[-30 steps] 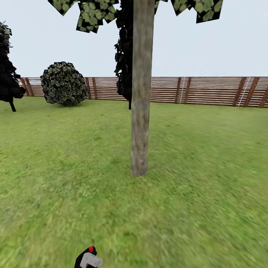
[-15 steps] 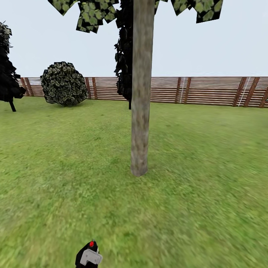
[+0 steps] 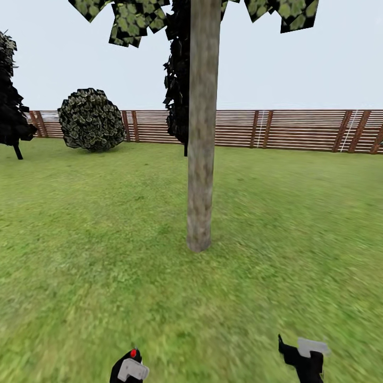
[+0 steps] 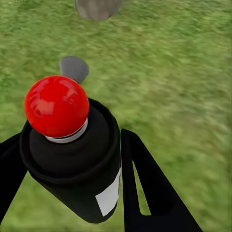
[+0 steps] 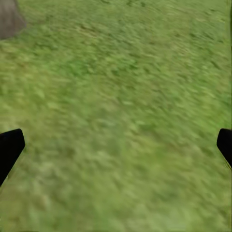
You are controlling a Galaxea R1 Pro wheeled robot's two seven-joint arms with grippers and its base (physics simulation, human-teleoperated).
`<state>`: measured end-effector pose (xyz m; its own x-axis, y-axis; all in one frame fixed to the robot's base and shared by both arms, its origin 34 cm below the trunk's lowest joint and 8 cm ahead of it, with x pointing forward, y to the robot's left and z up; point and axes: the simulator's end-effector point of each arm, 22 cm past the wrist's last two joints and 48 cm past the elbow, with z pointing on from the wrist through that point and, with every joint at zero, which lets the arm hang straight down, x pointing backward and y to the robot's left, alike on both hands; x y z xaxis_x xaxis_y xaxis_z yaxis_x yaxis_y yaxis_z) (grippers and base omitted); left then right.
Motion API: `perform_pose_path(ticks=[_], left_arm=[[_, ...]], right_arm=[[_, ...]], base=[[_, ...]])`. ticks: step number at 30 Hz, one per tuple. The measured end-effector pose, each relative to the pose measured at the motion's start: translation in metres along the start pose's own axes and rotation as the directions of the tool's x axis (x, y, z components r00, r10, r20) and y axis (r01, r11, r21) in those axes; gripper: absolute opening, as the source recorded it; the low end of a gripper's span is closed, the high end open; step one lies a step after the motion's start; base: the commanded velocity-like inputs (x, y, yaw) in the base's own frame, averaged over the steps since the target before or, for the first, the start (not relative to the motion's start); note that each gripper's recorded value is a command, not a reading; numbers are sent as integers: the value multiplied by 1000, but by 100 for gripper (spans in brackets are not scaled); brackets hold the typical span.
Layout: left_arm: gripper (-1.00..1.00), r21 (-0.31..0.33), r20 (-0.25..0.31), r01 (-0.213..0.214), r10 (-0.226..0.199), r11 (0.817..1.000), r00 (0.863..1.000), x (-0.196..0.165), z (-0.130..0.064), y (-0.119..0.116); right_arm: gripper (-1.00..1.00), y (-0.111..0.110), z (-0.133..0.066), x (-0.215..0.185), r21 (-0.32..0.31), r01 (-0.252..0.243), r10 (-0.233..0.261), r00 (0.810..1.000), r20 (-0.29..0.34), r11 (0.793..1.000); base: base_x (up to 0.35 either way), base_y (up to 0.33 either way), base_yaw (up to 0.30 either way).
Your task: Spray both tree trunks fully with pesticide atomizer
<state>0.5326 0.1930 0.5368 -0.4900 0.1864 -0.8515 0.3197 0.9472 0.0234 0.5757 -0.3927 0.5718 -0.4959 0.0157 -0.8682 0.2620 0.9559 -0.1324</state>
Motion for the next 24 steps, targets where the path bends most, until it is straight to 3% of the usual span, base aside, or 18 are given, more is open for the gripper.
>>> perform_pose_path(ticks=[2, 4, 5, 9, 10, 12, 13, 15, 16, 19, 20, 21, 22, 23, 24], left_arm=[[-100, -2, 7, 0, 0, 1000, 1000, -4, 1, 1], [-100, -6, 81, -8, 8, 1000, 997, -40, 12, 0], [-100, -5, 92, -7, 8, 1000, 996, -47, 15, -2], [-100, 8, 45, 16, -16, 1000, 999, -58, 27, -16], [-100, 20, 8, 26, -26, 999, 1000, -56, 30, -23], [-100, 53, -16, 37, -36, 998, 999, -55, 33, -36], [-100, 118, -29, 45, -41, 992, 999, -57, 34, -57], [-100, 208, -43, 57, -49, 977, 998, -59, 32, -83], [-100, 309, -57, 66, -51, 949, 997, -61, 28, -108], [-100, 444, -77, 81, -52, 892, 996, -66, 20, -139], [-100, 514, -87, 75, -35, 854, 996, -66, 13, -155], [-100, 595, -99, 40, 24, 803, 995, -61, 2, -172], [-100, 617, -103, 25, 49, 786, 993, -57, -1, -176], [-100, 654, -108, -6, 101, 756, 989, -50, -8, -183], [-100, 670, -109, -19, 123, 742, 986, -47, -11, -186]], right_arm=[[100, 5, 14, -30, -2, -13, 13, 999, 43, 1000], [100, 18, 29, -69, -35, -27, 30, 995, 94, 999], [100, 24, 32, -77, -56, -29, 35, 994, 103, 998], [100, 78, 44, -114, -234, -28, 53, 994, 99, 972], [100, 106, 46, -125, -312, -36, 60, 996, 68, 949], [100, 134, 44, -133, -389, -49, 67, 997, 33, 920], [100, 160, 38, -140, -466, -58, 70, 997, 10, 883], [100, 188, 27, -145, -556, -66, 75, 997, -7, 829], [100, 214, 12, -150, -646, -71, 79, 997, -16, 760], [100, 248, -16, -160, -776, -68, 86, 996, -19, 627], [100, 265, -38, -167, -846, -64, 90, 996, -19, 530], [100, 283, -68, -173, -918, -73, 89, 995, -41, 389], [100, 287, -77, -175, -936, -79, 88, 995, -51, 344], [100, 293, -91, -177, -956, -88, 85, 994, -67, 279], [100, 295, -97, -179, -964, -91, 84, 994, -72, 252]], base=[[0, 0, 0], [0, 0, 0], [0, 0, 0], [0, 0, 0], [0, 0, 0], [0, 0, 0], [0, 0, 0], [0, 0, 0], [0, 0, 0], [0, 0, 0], [0, 0, 0], [0, 0, 0], [0, 0, 0], [0, 0, 0], [0, 0, 0]])
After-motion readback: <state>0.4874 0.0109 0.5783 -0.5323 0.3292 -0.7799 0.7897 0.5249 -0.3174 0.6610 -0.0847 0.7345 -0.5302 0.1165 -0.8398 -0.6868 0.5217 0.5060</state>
